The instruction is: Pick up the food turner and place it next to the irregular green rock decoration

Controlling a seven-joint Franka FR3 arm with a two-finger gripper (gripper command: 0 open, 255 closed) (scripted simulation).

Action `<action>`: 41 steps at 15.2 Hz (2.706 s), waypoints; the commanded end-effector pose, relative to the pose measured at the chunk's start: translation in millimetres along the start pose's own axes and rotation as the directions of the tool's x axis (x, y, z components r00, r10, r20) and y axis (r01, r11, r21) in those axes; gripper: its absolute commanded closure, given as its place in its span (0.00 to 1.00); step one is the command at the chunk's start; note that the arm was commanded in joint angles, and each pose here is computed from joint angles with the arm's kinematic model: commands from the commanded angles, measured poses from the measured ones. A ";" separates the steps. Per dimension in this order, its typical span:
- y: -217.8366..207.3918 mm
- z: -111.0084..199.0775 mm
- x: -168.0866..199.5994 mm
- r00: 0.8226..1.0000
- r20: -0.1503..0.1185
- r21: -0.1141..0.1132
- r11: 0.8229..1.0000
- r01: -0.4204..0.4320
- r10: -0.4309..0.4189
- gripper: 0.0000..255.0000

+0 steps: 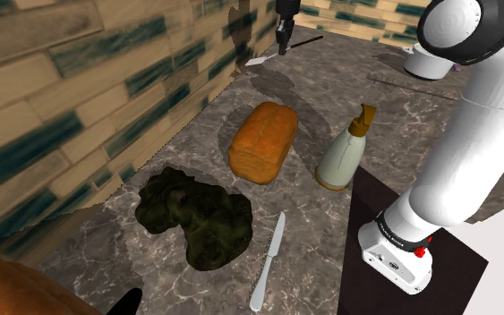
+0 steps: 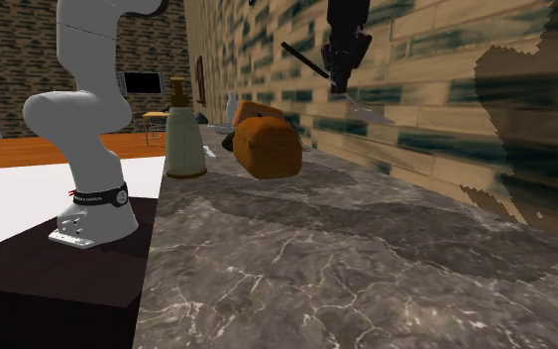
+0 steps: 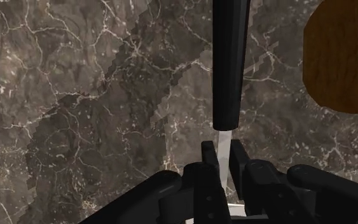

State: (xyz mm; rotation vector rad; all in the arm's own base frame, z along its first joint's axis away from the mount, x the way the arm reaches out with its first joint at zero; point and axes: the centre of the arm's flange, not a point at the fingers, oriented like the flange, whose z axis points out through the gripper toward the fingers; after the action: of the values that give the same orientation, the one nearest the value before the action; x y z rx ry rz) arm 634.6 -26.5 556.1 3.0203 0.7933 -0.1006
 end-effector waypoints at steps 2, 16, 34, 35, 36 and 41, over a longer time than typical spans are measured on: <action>-33.6 1.2 -11.3 1.000 0.000 0.000 1.000 0.000 0.000 1.00; -210.5 4.6 -64.9 1.000 0.000 0.000 1.000 0.000 0.000 1.00; -437.8 8.9 -133.8 1.000 0.000 0.000 1.000 0.000 0.000 1.00; -450.5 9.2 -137.7 1.000 0.000 0.000 1.000 0.000 0.000 1.00; -463.1 9.4 -141.5 1.000 0.000 0.000 1.000 0.000 0.000 1.00; -526.2 10.6 -160.6 1.000 0.000 0.000 1.000 0.000 0.000 1.00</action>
State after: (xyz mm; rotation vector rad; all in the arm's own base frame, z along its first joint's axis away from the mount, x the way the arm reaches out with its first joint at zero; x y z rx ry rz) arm 246.8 342.4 557.4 3.0193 0.7955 -0.0996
